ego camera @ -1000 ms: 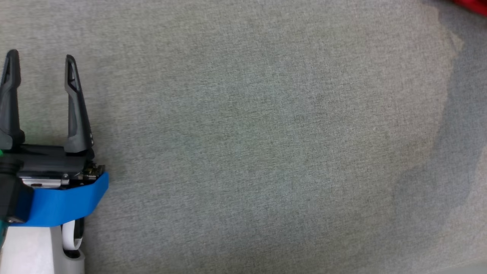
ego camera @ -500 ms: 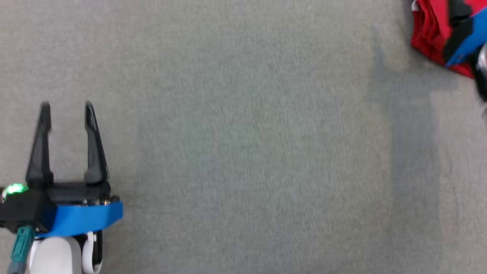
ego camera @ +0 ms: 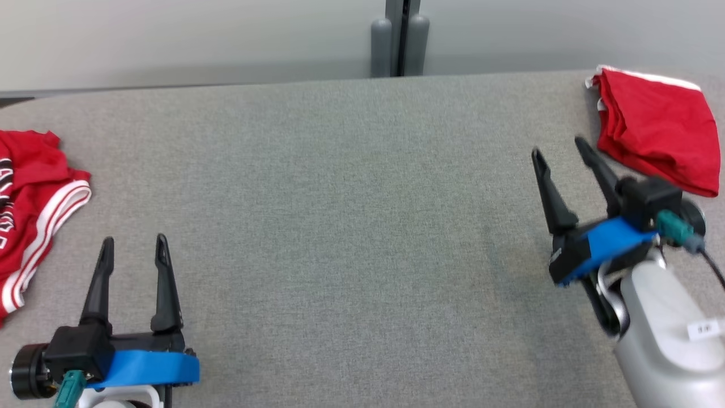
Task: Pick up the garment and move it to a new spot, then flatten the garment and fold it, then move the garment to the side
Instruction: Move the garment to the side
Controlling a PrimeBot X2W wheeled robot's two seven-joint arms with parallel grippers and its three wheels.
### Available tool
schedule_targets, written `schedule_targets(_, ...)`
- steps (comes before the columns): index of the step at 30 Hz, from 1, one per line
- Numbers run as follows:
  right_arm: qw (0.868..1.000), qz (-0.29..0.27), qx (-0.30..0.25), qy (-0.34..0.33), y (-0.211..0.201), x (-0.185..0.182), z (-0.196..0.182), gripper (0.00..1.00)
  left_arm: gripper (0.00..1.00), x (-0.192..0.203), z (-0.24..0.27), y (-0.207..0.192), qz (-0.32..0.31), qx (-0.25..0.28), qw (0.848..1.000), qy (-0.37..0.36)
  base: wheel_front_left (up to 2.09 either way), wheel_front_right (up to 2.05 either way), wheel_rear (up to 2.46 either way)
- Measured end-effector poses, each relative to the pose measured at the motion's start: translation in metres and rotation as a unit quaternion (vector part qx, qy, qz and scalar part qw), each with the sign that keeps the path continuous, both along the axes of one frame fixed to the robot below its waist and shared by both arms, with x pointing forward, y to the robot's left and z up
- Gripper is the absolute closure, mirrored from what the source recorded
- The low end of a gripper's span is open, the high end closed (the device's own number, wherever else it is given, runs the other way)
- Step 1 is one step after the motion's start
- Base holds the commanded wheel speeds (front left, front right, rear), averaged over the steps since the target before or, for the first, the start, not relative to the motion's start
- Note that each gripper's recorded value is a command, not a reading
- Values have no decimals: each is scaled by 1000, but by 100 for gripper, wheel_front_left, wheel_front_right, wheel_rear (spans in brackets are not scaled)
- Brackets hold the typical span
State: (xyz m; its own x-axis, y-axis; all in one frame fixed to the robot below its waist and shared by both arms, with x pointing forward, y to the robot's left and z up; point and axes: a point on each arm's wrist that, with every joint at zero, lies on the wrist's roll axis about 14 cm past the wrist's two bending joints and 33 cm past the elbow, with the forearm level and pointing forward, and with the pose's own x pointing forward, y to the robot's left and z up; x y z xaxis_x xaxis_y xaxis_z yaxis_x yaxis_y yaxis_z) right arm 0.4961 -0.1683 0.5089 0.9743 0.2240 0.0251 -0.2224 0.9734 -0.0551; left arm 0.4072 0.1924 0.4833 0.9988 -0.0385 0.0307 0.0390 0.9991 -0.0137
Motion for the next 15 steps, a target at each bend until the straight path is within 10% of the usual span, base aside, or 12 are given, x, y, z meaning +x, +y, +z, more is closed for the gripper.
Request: schedule_targets(15, 995, -48, 77, 31, -6, -95, -29, 0, 0, -37, -11, 4, 12, -15, 1000, 25, 0, 0, 0)
